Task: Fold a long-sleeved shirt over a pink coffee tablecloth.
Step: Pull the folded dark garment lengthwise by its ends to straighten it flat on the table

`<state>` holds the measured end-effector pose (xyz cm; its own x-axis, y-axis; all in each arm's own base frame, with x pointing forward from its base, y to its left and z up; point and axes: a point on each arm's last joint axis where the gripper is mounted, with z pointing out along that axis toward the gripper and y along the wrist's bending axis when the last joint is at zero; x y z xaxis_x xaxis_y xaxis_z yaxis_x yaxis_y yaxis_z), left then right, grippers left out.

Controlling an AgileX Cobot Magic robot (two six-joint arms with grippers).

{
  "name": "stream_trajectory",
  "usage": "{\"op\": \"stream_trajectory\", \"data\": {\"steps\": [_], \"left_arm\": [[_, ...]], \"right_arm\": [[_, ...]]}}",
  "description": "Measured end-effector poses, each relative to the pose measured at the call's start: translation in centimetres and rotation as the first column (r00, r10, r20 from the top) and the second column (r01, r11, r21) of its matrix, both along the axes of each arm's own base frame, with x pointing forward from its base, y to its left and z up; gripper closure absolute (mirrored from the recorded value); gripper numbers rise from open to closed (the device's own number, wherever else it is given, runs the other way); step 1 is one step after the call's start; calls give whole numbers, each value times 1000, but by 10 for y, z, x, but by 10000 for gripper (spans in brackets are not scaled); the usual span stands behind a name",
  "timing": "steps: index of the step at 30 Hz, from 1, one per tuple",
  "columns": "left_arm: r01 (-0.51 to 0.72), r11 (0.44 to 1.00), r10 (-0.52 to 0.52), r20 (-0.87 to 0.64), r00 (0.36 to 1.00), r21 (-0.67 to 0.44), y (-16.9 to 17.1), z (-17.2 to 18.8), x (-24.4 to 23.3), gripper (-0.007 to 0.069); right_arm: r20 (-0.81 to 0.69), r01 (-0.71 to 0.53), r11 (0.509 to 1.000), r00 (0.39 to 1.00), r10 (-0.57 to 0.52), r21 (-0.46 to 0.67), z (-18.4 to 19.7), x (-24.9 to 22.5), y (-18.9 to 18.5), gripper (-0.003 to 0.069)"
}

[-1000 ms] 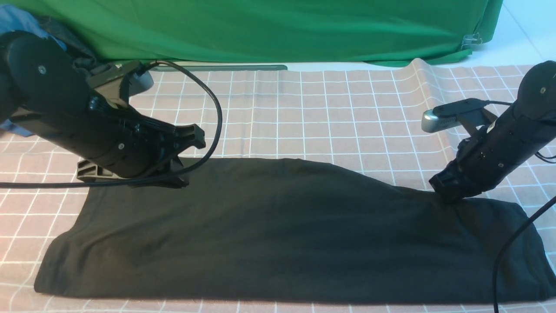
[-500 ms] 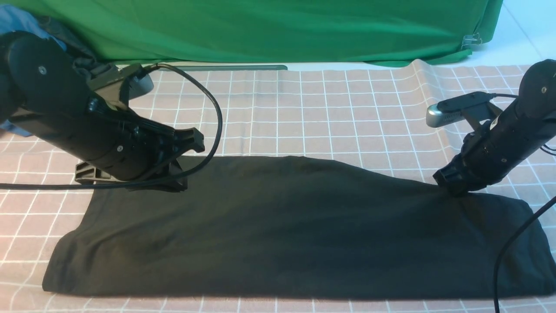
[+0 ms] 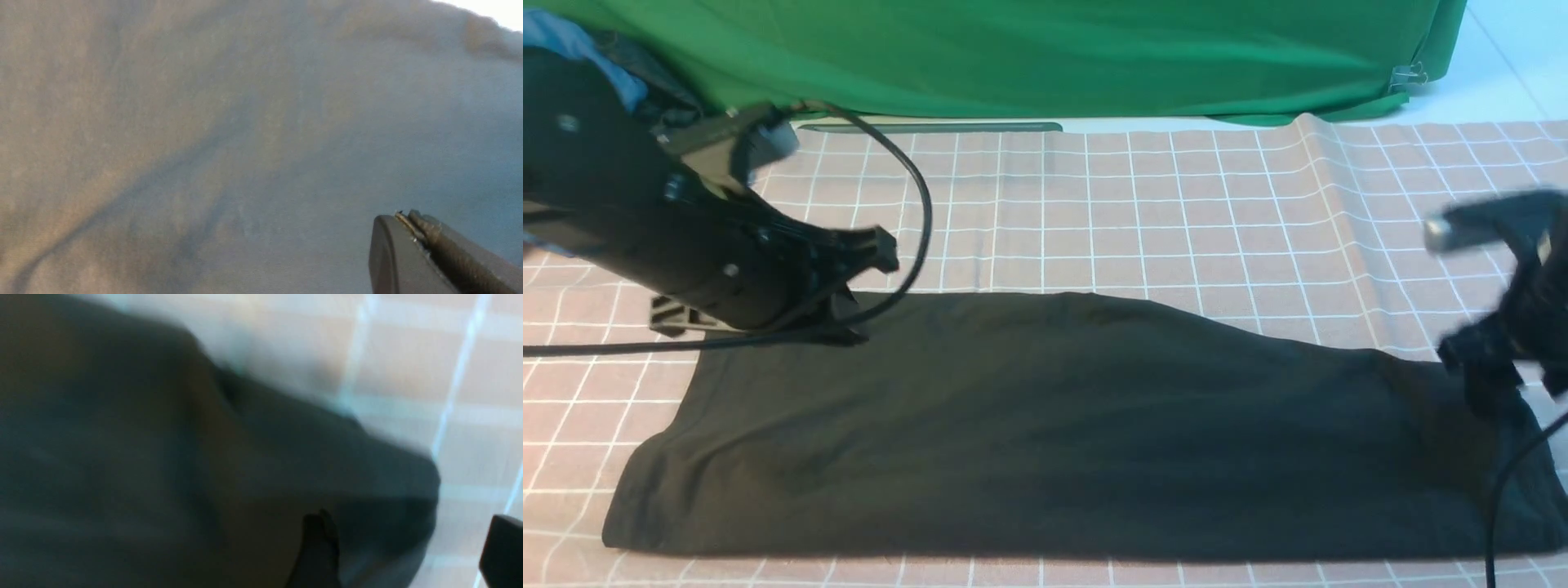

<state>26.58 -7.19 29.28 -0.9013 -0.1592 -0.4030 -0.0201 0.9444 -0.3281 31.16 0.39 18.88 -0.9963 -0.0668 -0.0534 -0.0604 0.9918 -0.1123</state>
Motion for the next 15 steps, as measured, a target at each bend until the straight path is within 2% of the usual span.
{"op": "stream_trajectory", "data": {"steps": [5,15], "left_arm": [[5,1000,-3,93,996,-19,5,28,-25,612],[13,999,-3,225,974,-45,19,44,-95,612]], "right_arm": [[-14,47,999,999,-47,23,-30,-19,1,117],[76,80,997,994,-81,15,-31,-18,-1,117]]}}
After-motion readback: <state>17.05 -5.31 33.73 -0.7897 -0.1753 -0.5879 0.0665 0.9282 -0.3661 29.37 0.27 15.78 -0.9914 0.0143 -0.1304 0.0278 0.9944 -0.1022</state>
